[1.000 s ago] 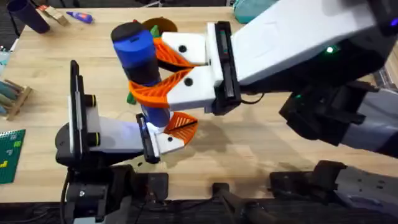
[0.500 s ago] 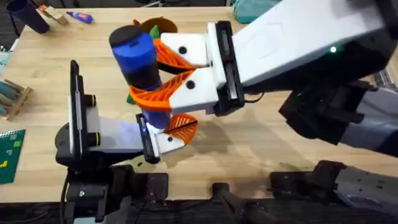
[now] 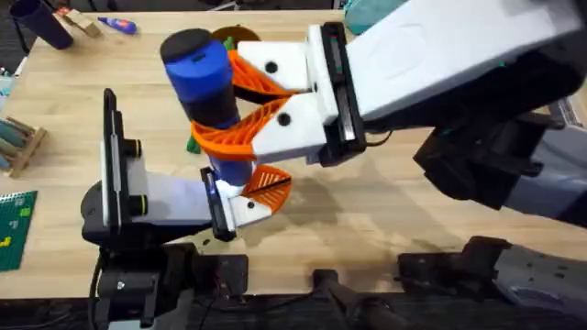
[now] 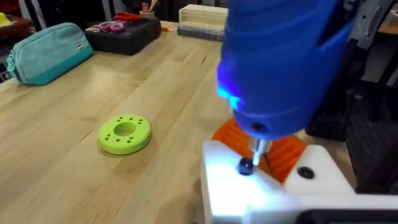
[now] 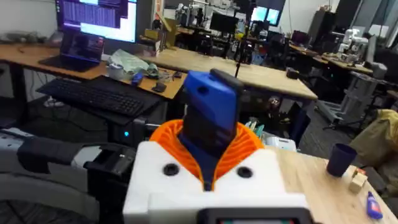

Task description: Pick up the gripper from the table and insert it into the empty holder that is missing its gripper. Then pick up a screw, insert it into the mounting hole, and use the screwdriver to tighten it. Finally, clean up the table by picking up the vegetable and placing it into the bucket.

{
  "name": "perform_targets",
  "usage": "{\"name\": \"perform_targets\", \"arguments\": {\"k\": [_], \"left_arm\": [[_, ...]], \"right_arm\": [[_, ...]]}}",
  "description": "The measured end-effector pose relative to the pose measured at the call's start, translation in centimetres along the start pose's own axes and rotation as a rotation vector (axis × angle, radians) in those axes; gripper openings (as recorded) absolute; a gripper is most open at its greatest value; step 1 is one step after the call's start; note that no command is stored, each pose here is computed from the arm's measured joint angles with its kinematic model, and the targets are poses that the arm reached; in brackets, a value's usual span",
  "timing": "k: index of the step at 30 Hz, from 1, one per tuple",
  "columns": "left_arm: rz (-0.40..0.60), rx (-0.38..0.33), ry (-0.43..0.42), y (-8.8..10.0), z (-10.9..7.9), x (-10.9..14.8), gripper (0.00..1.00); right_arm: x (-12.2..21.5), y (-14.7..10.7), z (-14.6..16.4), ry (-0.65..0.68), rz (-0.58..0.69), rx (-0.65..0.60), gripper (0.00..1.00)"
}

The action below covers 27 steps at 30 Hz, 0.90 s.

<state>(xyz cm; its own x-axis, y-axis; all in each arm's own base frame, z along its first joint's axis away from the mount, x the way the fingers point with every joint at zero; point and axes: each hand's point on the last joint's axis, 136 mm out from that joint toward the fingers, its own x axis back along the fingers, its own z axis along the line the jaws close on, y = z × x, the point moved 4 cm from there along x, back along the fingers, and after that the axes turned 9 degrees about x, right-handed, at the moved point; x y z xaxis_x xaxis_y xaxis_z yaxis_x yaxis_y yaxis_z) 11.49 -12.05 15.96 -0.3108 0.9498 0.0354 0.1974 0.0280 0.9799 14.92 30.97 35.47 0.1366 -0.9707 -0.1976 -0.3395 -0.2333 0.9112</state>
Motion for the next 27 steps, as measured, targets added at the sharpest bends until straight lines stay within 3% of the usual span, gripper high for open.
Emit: {"name": "perform_targets", "arguments": {"k": [27], "left_arm": [[0.0, 0.0, 0.0, 0.0, 0.0, 0.0, 0.01]], "right_arm": [[-0.3, 0.8, -0.6, 0.027, 0.021, 0.022, 0.041]]}}
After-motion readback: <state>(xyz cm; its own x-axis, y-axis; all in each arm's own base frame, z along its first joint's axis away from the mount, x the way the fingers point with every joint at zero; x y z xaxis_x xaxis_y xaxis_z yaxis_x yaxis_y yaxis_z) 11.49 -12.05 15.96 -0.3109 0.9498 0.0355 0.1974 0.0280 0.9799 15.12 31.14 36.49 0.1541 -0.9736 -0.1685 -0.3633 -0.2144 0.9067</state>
